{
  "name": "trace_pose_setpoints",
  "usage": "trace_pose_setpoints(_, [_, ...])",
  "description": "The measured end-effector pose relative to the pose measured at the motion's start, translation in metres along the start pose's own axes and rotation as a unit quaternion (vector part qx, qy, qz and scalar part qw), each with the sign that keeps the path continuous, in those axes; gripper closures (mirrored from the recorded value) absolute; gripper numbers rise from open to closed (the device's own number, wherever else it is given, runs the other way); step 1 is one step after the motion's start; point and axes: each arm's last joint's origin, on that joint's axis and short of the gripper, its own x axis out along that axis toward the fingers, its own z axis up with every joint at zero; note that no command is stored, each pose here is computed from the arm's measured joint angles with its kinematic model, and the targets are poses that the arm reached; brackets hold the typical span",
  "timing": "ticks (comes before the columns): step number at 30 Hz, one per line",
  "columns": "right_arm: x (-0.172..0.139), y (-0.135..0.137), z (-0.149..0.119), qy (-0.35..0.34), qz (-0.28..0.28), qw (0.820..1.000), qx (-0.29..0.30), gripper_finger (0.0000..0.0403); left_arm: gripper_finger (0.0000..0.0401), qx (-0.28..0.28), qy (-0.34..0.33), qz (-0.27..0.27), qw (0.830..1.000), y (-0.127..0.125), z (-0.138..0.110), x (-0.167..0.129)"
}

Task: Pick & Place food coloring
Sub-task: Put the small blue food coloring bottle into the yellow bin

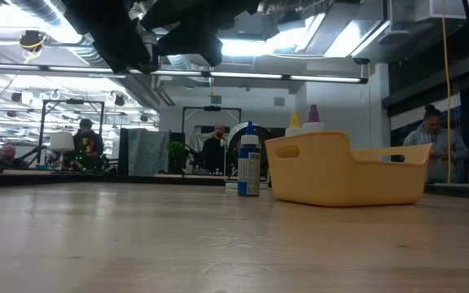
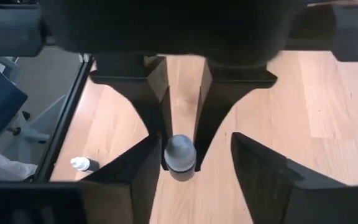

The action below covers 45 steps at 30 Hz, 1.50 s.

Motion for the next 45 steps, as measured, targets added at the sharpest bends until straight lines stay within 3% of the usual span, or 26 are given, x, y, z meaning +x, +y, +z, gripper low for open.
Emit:
trace_pose_setpoints(13, [0.0,0.0018,-0.0008,0.008,0.03,1.0,0.003,0.0338,0.034,0.007,-0.002,0.001,1.0,0.0002,0.0005,-0.0001])
trace_pose_setpoints(28, [-0.0009,0.0025,-0.0006,0.01,0.045,0.999,0.002,0.0362,0.034,0.006,-0.003,-0.004,1.0,-0.0003,0.0008,0.0])
trace_pose_setpoints(33, [-0.0007,0.0027,-0.0015,0.012,0.055,0.998,0.002,0.0349,0.034,0.006,-0.007,-0.007,1.0,-0.0009,0.0015,0.0001])
trace_pose_setpoints(45, [0.0002,0.0028,-0.0034,0.017,0.049,0.999,0.0,0.0257,0.034,0.003,-0.025,-0.006,1.0,-0.0015,0.0047,0.0])
